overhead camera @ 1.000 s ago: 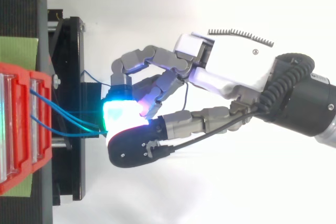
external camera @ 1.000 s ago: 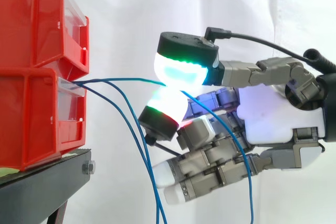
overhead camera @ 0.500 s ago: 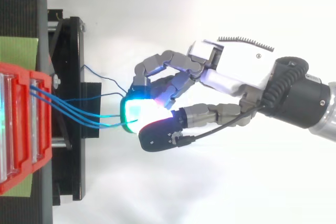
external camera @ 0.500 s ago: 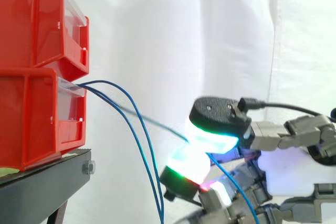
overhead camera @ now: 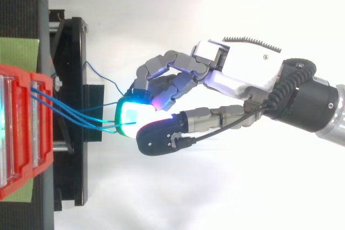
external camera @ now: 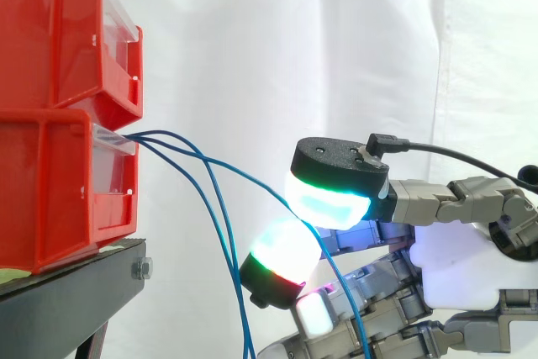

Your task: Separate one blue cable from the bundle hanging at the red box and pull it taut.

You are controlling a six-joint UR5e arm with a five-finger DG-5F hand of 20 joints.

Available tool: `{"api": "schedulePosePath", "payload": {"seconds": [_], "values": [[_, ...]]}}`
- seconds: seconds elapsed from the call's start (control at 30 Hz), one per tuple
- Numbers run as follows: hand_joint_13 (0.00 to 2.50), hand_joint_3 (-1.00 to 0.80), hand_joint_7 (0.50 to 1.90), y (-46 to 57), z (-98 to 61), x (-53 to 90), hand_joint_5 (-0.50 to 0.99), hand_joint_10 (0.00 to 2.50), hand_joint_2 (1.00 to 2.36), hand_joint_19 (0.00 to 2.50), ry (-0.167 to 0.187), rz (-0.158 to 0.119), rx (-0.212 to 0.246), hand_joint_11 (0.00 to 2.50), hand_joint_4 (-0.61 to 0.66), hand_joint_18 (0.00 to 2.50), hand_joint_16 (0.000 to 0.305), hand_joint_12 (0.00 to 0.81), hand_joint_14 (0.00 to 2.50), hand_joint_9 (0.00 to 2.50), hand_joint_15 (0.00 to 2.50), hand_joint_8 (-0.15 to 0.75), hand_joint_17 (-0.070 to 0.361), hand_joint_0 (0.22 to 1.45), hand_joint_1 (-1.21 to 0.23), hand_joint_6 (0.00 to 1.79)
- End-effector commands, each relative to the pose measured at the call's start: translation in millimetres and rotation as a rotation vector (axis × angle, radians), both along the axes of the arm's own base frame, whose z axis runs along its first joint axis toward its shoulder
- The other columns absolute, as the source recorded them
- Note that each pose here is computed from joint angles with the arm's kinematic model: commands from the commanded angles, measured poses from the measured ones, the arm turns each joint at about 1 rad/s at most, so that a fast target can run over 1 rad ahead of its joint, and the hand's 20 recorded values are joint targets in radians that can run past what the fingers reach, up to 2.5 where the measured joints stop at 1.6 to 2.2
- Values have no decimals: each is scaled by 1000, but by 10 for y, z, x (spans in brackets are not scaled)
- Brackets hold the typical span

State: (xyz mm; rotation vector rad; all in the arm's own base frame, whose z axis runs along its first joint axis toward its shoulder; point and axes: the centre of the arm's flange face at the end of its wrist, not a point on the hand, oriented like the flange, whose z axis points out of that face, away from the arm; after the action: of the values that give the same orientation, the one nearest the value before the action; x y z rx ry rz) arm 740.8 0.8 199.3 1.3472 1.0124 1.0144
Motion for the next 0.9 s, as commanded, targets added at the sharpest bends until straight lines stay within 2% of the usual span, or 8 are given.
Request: {"api": "schedulePosePath", "payload": {"seconds": [0.0, 0.13, 0.27, 0.37, 0.47, 0.6, 0.7, 0.87], "values": [[595, -142, 891, 0, 1, 0, -139, 11, 1000, 173, 0, 0, 0, 447, 79, 432, 43, 359, 9, 939, 300, 425, 96, 611, -687, 963], [587, -145, 903, 0, 1, 0, -140, 10, 1004, 158, 0, 0, 0, 488, 75, 422, 43, 362, 9, 919, 305, 428, 96, 609, -686, 962], [594, -146, 889, 0, 1, 0, -140, 8, 1006, 154, 0, 0, 1, 398, 82, 420, 42, 360, 9, 891, 302, 409, 96, 609, -687, 963], [590, -148, 885, 0, 1, 0, -140, 9, 1004, 156, 0, 0, 0, 426, 81, 418, 43, 361, 10, 887, 301, 436, 96, 610, -686, 963], [596, -149, 882, 0, 1, 0, -140, 5, 1000, 157, 0, 0, 0, 259, 84, 419, 42, 358, 10, 885, 298, 404, 95, 610, -685, 963], [584, -158, 885, -11, 1, 0, -142, 7, 1000, 164, 0, -1, 0, 300, 74, 390, 42, 359, 9, 885, 299, 411, 95, 610, -679, 963], [578, -164, 885, 0, 1, 0, -145, 2, 1000, 166, 0, 0, 0, 97, 74, 384, 42, 358, 10, 883, 300, 360, 95, 607, -668, 964], [536, -175, 876, 0, 1, 0, -150, 5, 1001, 156, 0, 0, 1, 224, 65, 343, 42, 355, 8, 841, 274, 365, 95, 608, -660, 966]]}}
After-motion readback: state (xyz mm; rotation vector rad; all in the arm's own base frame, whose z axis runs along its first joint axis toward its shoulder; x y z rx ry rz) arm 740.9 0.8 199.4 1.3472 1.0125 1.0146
